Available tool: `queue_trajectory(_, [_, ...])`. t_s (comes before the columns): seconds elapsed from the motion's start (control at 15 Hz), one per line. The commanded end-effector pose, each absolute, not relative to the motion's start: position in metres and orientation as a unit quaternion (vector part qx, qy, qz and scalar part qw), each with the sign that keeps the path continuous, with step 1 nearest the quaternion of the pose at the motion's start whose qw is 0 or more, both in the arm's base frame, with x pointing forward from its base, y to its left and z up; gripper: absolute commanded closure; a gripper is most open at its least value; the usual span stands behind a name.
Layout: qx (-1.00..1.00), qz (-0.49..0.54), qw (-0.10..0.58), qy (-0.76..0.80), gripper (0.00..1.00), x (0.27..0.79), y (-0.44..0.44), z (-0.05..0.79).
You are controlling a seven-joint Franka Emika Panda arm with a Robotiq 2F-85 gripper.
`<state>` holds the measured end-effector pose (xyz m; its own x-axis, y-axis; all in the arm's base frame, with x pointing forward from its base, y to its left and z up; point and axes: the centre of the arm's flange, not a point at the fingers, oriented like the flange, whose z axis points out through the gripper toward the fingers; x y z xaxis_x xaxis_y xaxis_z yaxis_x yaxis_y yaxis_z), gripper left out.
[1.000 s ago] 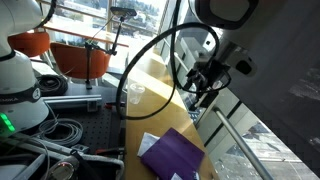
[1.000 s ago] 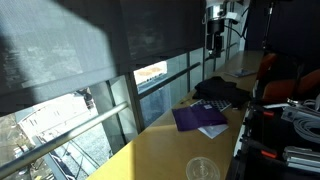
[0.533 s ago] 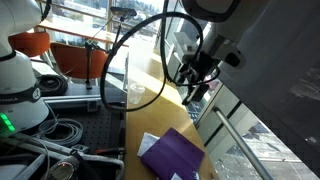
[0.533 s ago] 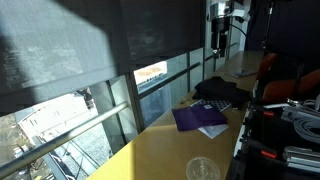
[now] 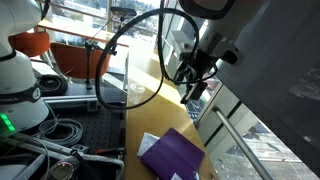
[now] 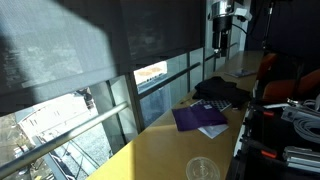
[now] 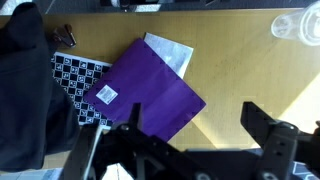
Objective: Close the book
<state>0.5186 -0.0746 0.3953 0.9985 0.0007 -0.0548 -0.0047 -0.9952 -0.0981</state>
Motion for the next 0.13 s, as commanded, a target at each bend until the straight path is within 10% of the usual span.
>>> queue_trajectory(0.0, [-0.998,0.027,0.049,0.001,0.0,0.5186,-0.0746,0.3953])
queue_trajectory(0.07, [-0.998,0.027,0.049,0.001,0.0,0.5186,-0.0746,0.3953])
